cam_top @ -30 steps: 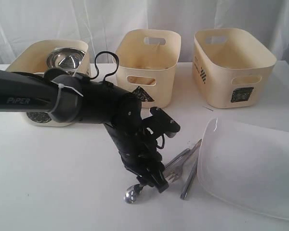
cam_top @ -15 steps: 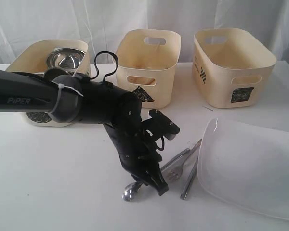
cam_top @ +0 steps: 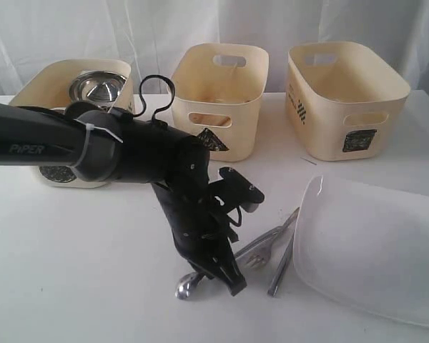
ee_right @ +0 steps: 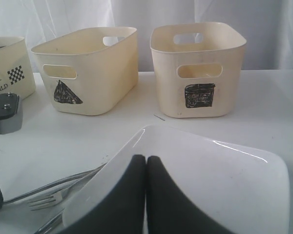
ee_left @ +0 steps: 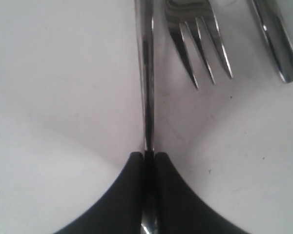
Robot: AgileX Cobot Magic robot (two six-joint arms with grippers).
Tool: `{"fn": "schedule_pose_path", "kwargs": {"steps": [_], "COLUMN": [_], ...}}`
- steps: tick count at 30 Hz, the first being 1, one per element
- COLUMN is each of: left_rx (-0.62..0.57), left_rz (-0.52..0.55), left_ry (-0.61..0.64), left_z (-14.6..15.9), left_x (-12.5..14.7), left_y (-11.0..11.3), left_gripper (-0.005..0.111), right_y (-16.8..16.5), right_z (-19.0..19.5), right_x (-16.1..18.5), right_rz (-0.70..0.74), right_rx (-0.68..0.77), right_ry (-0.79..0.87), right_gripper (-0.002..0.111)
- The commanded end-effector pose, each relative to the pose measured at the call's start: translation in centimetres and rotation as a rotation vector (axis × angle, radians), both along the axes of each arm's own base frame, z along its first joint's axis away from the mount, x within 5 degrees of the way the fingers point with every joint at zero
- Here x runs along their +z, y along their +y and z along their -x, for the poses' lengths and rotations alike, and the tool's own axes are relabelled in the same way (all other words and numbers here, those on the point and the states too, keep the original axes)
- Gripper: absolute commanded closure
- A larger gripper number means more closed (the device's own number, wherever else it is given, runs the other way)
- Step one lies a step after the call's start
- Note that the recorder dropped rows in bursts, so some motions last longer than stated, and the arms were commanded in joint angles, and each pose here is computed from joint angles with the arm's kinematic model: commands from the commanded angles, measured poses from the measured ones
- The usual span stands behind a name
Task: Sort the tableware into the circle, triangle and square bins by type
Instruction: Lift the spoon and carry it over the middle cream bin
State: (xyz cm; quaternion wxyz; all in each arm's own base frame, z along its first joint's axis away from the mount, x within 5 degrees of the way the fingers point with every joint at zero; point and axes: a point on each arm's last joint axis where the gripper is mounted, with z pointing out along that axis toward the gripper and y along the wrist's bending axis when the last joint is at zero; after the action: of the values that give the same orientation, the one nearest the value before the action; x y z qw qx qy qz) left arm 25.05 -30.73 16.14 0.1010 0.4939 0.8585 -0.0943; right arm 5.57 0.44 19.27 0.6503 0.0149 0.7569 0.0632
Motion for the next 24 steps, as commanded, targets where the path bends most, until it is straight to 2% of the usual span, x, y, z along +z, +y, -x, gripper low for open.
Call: {"fn": "schedule_pose_path", "kwargs": {"steps": [1, 7, 15, 18, 24], "left_rx": [0.007, -0.014, -0.016, 0.018, 0.191], "left_rz": [0.027, 0.042, 0.034, 0.058, 0.102], "left_ry": [-0.009, -0.074, -0.12, -0.225, -0.484], "left_z": [0.3, 0.5, 0.5, -0.2, -2.5], "left_x": [1.9, 4.4, 5.9, 7.6, 11.6], "left_y": [0.4, 1.0, 1.7, 1.8, 2.2], "left_gripper": [0.098, 0.098, 0.098, 0.101, 0.107], "right_y": [0.0, 0.0, 0.0, 0.0, 0.0], "right_z": [0.0, 0.0, 0.0, 0.0, 0.0], "right_x": [0.0, 0.0, 0.0, 0.0, 0.0], "right_rz": [0.0, 0.0, 0.0, 0.0, 0.0], "right_rx": [-0.006, -0.006, -0.006, -0.006, -0.006], "right_ry": [-0.013, -0.013, -0.013, -0.013, -0.013], "right_gripper": [0.108, 0.108, 0.108, 0.108, 0.108]}}
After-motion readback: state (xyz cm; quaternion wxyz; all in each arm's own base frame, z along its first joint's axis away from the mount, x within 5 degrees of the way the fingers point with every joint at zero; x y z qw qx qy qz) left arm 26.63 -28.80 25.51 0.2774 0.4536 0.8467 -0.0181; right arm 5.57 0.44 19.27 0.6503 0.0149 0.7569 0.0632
